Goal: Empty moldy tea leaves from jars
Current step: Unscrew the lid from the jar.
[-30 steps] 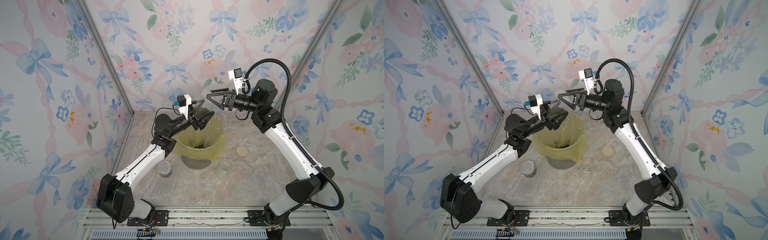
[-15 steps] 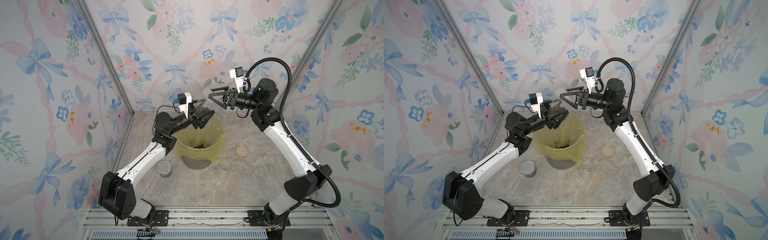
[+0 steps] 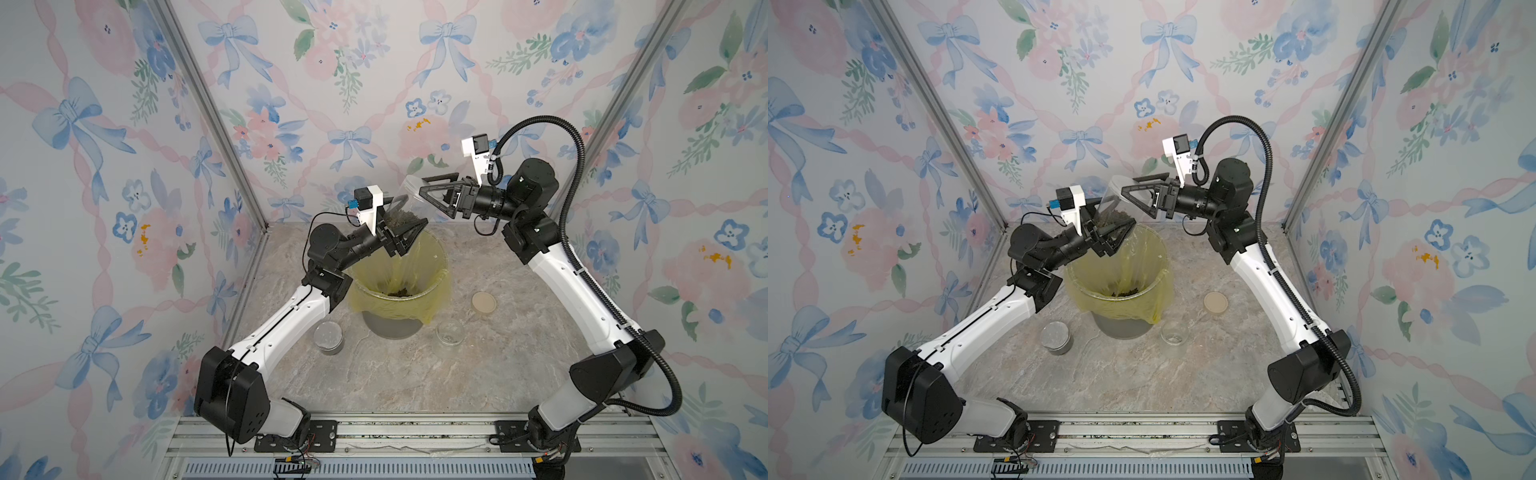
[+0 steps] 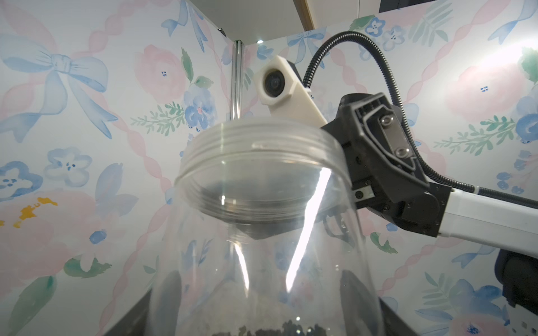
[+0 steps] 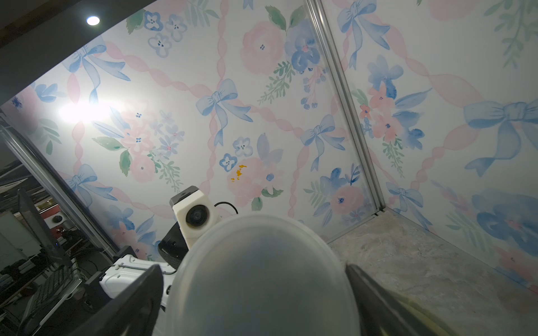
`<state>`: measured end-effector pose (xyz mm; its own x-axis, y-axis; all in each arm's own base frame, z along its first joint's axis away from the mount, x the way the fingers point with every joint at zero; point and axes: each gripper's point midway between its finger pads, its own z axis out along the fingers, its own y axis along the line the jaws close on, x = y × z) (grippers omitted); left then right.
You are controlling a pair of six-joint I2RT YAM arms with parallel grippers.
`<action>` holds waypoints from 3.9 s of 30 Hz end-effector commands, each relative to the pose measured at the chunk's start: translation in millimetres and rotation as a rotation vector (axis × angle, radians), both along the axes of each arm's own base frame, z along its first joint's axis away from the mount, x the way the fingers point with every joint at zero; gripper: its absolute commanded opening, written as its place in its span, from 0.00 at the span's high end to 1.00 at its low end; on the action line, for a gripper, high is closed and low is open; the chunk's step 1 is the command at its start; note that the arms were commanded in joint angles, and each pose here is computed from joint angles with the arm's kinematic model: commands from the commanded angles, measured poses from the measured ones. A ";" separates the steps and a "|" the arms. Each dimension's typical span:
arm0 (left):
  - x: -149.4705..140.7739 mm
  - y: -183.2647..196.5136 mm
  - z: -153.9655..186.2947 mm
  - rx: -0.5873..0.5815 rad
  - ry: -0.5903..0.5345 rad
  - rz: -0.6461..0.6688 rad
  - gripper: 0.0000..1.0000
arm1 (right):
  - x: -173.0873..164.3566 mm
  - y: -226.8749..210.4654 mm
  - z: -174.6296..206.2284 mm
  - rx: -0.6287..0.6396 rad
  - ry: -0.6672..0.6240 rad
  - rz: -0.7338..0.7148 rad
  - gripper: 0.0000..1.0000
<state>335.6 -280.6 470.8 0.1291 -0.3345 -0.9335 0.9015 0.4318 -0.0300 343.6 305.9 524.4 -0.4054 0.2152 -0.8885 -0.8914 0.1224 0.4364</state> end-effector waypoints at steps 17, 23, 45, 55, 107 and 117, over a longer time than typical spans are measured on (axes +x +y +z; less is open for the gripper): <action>-17.6 5.5 9.4 0.382 -0.605 0.572 0.60 | 20.1 -60.0 -30.6 -0.020 0.394 -0.558 0.03; -14.7 11.8 11.2 0.449 -0.712 0.750 0.60 | 12.5 -52.8 -31.1 -0.001 0.439 -0.594 0.04; 7.4 20.8 -3.3 0.559 -0.745 0.941 0.59 | 17.7 -25.9 -15.1 0.102 0.435 -0.549 0.04; 6.6 18.8 -2.6 0.556 -0.750 0.933 0.59 | 16.7 -5.9 -16.1 0.078 0.426 -0.492 0.03; -9.9 4.7 10.1 0.356 -0.550 0.612 0.63 | 6.0 -2.3 -10.7 0.036 0.242 -0.356 0.42; -11.7 13.1 29.6 0.172 -0.355 0.440 0.63 | 2.6 -0.2 -13.6 0.013 0.202 -0.319 0.42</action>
